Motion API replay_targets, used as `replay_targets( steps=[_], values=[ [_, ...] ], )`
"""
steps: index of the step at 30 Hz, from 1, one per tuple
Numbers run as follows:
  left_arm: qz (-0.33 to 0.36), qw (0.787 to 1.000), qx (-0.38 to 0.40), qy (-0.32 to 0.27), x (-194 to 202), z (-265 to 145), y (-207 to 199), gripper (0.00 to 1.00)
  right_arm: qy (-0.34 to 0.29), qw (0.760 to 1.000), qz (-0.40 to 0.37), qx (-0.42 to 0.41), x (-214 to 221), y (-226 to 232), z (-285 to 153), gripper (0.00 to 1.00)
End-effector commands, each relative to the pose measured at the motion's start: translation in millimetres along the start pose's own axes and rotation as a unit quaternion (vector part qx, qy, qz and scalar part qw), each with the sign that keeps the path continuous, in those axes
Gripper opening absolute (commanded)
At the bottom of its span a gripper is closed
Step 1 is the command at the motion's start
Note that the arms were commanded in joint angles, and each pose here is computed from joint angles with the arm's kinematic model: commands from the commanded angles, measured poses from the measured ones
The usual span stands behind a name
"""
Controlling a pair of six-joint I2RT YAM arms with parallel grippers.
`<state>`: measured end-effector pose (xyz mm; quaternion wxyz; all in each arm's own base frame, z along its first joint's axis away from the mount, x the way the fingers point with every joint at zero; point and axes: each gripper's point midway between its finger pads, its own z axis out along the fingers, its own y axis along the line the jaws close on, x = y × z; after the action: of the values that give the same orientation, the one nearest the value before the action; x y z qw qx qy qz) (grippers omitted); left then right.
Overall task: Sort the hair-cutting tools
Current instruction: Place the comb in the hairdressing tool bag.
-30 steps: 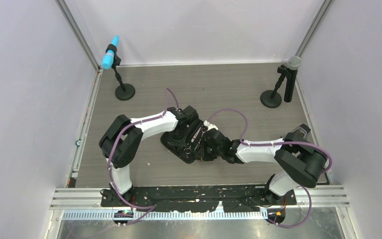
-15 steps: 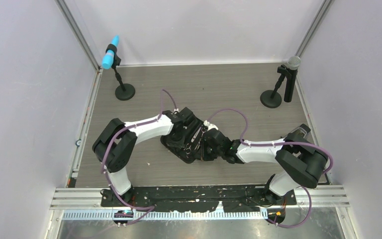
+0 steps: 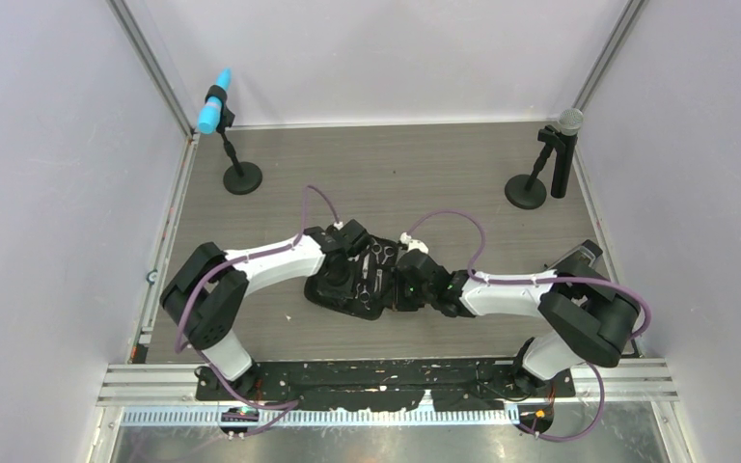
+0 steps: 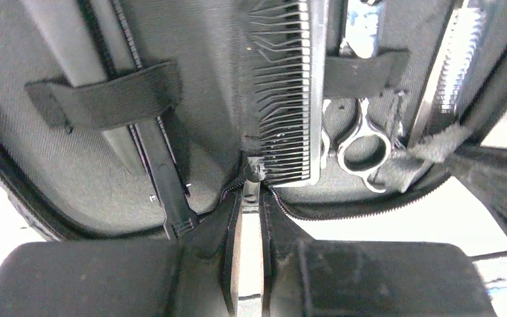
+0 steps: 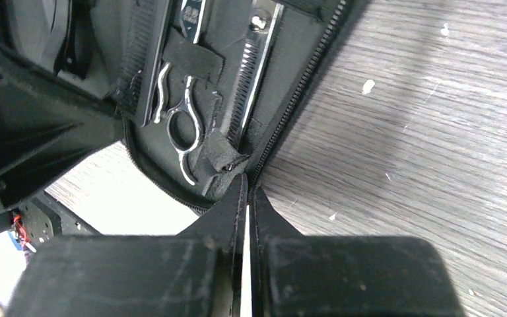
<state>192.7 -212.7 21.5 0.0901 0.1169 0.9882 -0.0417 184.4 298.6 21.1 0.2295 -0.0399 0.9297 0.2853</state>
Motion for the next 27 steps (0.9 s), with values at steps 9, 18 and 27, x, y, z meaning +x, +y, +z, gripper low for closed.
replay_targets(
  steps=[9, 18, 27],
  values=[
    [0.014, 0.999, 0.027, 0.025, 30.3, -28.6, -4.3, 0.00, -0.030, 0.999, -0.020, 0.038, -17.1, -9.5, -14.7, 0.05],
    [0.010, 0.997, 0.059, 0.046, 63.4, -34.1, -31.3, 0.00, -0.027, 0.998, -0.001, 0.053, -11.8, -17.9, -9.7, 0.05],
    [-0.005, 0.998, 0.031, -0.046, 37.2, -65.0, -15.9, 0.19, -0.054, 0.998, -0.029, 0.023, -24.0, -5.6, -22.7, 0.07]
  ],
)
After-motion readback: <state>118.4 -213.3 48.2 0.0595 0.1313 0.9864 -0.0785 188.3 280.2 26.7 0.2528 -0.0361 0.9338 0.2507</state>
